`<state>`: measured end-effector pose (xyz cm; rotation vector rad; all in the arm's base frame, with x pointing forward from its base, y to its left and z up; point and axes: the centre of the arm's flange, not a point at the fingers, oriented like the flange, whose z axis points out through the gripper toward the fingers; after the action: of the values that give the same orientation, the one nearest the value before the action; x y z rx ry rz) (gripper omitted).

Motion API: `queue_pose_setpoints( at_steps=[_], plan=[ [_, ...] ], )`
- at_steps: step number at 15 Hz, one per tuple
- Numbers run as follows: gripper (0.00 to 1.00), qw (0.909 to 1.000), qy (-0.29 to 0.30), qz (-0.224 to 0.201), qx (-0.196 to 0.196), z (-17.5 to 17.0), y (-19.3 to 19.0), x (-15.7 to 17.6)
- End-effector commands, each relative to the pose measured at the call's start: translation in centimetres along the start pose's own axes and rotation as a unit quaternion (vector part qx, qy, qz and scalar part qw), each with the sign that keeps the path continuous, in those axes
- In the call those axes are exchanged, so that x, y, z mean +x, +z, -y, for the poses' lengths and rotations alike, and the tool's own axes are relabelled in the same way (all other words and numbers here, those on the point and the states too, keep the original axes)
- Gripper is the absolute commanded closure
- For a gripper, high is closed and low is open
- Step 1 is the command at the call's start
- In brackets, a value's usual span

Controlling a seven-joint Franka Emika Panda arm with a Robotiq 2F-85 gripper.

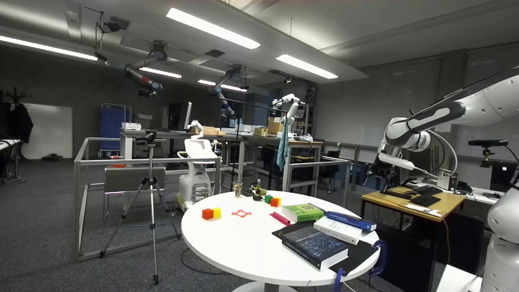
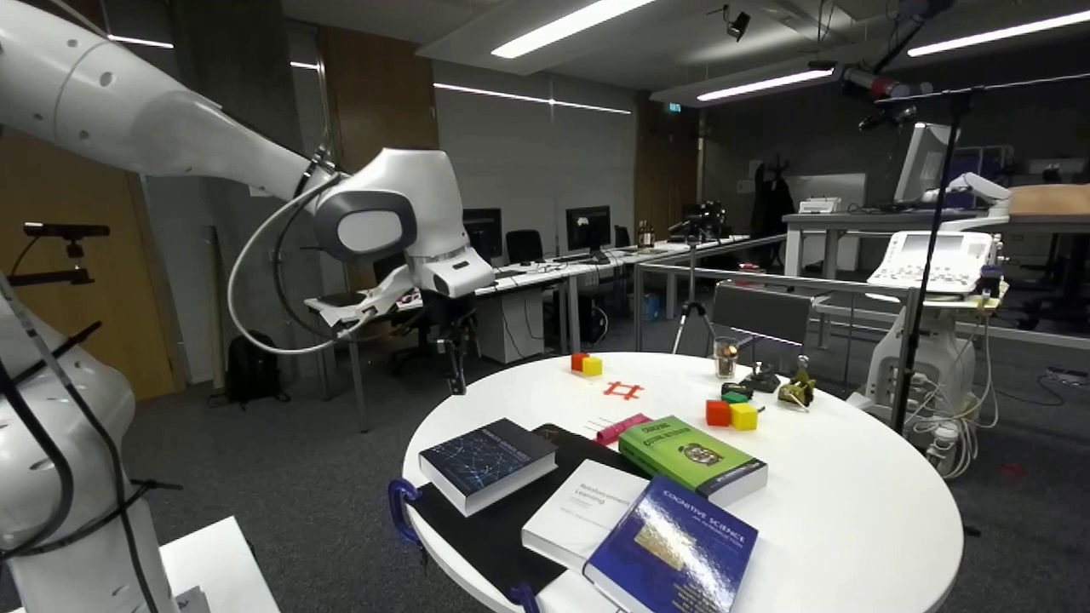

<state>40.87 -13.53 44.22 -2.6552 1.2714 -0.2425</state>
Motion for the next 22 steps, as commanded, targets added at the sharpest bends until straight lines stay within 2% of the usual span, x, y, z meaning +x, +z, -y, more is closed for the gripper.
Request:
queue_pose_setpoints(
  at_steps=[1, 6, 14, 16, 19, 22],
  plan=[
    [0.00, 0.9949, 0.097, -0.025, 0.007, 2.2, 2.9, 4.3],
    [0.00, 0.9774, 0.206, -0.045, 0.002, 2.9, 4.0, 10.0],
    [0.00, 0.9570, 0.283, -0.065, 0.009, 2.1, 4.7, 20.8],
    [0.00, 0.9546, 0.290, -0.069, 0.005, 1.1, 4.5, 23.2],
    [0.00, 0.9565, 0.283, -0.070, -0.003, -0.9, 4.1, 26.5],
    [0.00, 0.9604, 0.271, -0.057, -0.027, -3.6, 3.3, 29.2]
  ],
)
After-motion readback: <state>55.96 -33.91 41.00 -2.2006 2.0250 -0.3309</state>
